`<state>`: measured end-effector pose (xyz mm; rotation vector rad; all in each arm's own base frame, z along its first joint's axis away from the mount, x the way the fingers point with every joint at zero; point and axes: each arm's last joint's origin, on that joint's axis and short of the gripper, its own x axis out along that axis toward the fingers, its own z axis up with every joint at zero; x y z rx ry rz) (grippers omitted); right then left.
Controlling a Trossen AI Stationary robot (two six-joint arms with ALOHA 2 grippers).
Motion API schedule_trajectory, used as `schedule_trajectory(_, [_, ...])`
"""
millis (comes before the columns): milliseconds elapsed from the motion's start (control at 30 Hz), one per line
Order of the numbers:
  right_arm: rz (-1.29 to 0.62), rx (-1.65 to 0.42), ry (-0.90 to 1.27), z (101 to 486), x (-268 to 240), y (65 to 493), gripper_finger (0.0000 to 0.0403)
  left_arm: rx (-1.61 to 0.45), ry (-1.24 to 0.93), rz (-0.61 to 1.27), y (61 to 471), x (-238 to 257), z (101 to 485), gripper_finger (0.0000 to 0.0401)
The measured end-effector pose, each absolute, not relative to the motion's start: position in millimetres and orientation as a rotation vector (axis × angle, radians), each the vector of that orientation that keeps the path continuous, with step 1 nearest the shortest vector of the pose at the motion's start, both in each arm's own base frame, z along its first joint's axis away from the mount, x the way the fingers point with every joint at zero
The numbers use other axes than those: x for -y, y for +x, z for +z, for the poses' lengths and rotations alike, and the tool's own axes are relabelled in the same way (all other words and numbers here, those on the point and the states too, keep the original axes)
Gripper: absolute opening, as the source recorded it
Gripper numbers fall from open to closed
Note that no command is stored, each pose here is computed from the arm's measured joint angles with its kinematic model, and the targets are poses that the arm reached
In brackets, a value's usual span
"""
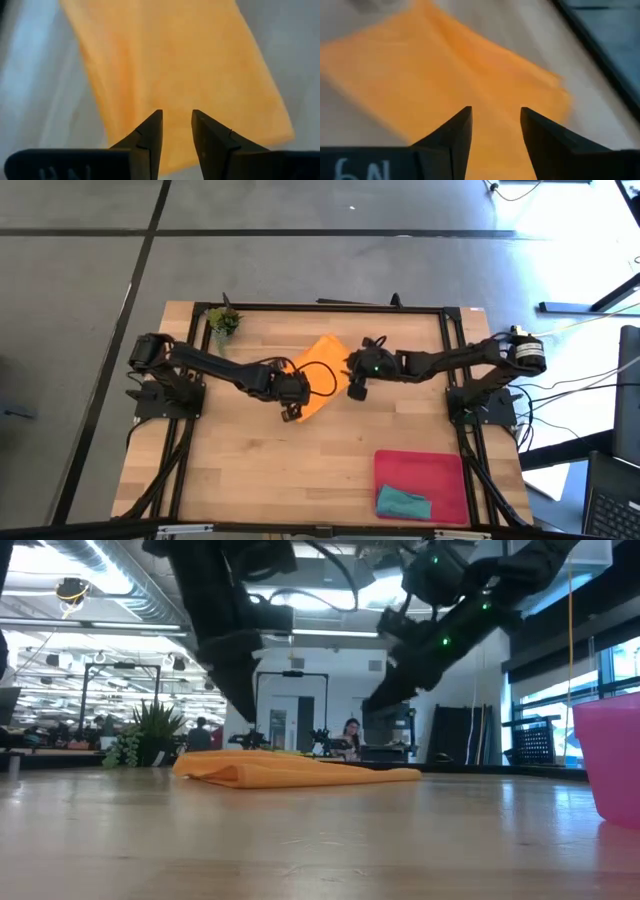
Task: Roll microfiber towels into tight, uniform cylinder then place into a basket
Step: Fold the orange microfiber cloth
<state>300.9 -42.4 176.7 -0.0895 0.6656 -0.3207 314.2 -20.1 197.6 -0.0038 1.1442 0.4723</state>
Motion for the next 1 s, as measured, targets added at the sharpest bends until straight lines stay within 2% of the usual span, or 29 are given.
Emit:
schedule_trajectory(200, [-0.134, -0.666, 0.016, 163.9, 14.6, 309.4, 0.0168, -1.201, -0.008, 0.547, 304.9, 7.2, 200.2, 0.0096])
schedule_trajectory(400, [-0.072, -0.715, 0.032, 134.3, -6.1, 319.6, 0.0168, -1.257, -0.037, 0.626, 293.1, -18.4, 181.3, 0.0096])
schedule_trajectory(700, [-0.122, -0.765, 0.038, 106.0, 7.6, 325.0, 0.0168, -1.329, -0.078, 0.683, 265.9, -37.3, 141.9, 0.0096])
schedule_trajectory(1000, [-0.201, -0.771, 0.052, 98.8, 39.2, 324.6, 0.0168, -1.309, -0.166, 0.550, 266.3, -21.8, 134.0, 0.0096])
